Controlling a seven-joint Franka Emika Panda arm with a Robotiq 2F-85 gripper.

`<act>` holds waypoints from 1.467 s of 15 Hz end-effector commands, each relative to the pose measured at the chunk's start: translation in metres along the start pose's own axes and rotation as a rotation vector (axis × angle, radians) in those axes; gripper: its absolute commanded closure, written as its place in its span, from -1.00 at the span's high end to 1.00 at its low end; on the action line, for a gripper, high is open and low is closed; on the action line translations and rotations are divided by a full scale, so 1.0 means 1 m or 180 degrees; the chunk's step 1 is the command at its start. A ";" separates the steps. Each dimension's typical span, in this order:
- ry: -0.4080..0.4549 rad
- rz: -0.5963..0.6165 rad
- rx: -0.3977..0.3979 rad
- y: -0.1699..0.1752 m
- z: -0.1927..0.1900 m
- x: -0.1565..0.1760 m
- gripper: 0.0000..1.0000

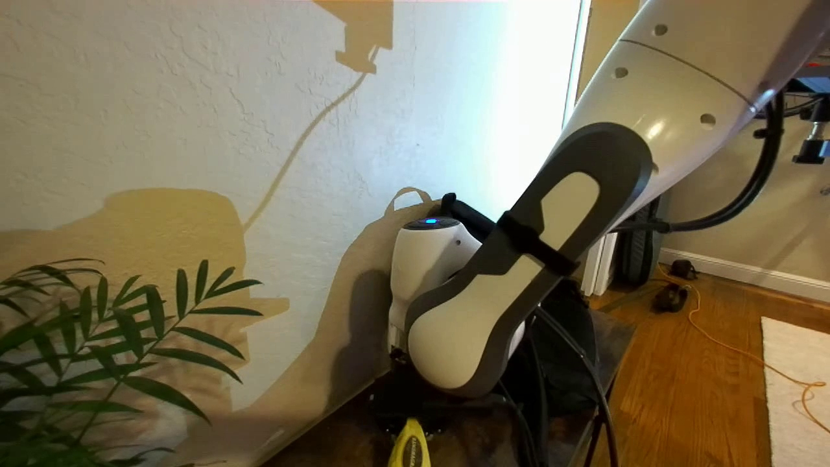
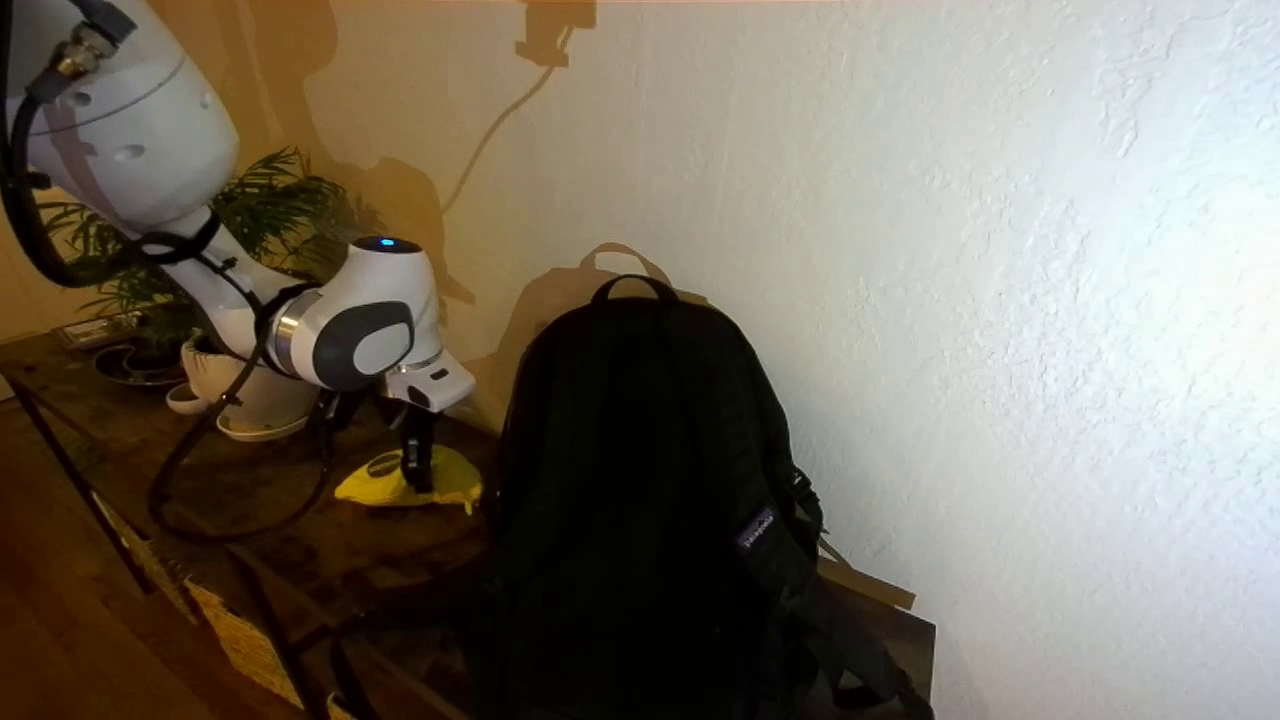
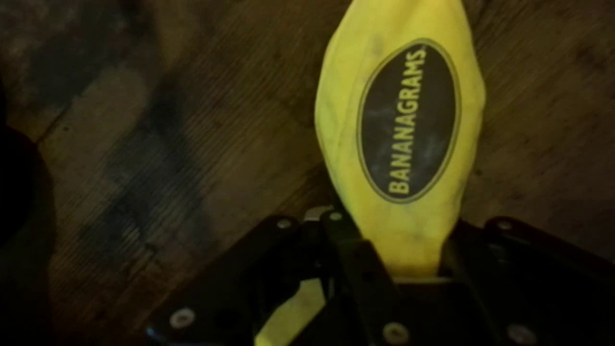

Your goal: Pick up the toy and put it in the black bag

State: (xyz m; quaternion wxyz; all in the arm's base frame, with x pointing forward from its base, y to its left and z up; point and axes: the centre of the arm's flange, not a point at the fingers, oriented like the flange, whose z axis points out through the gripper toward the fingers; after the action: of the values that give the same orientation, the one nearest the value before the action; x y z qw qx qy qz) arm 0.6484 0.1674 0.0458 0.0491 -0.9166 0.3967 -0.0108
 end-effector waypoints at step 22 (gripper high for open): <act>0.0590 -0.0677 0.0046 -0.018 -0.197 -0.038 -0.82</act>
State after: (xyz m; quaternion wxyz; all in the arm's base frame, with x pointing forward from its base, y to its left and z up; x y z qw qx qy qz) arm 0.6409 0.2015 0.2115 0.0309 -0.9481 0.3002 -0.1001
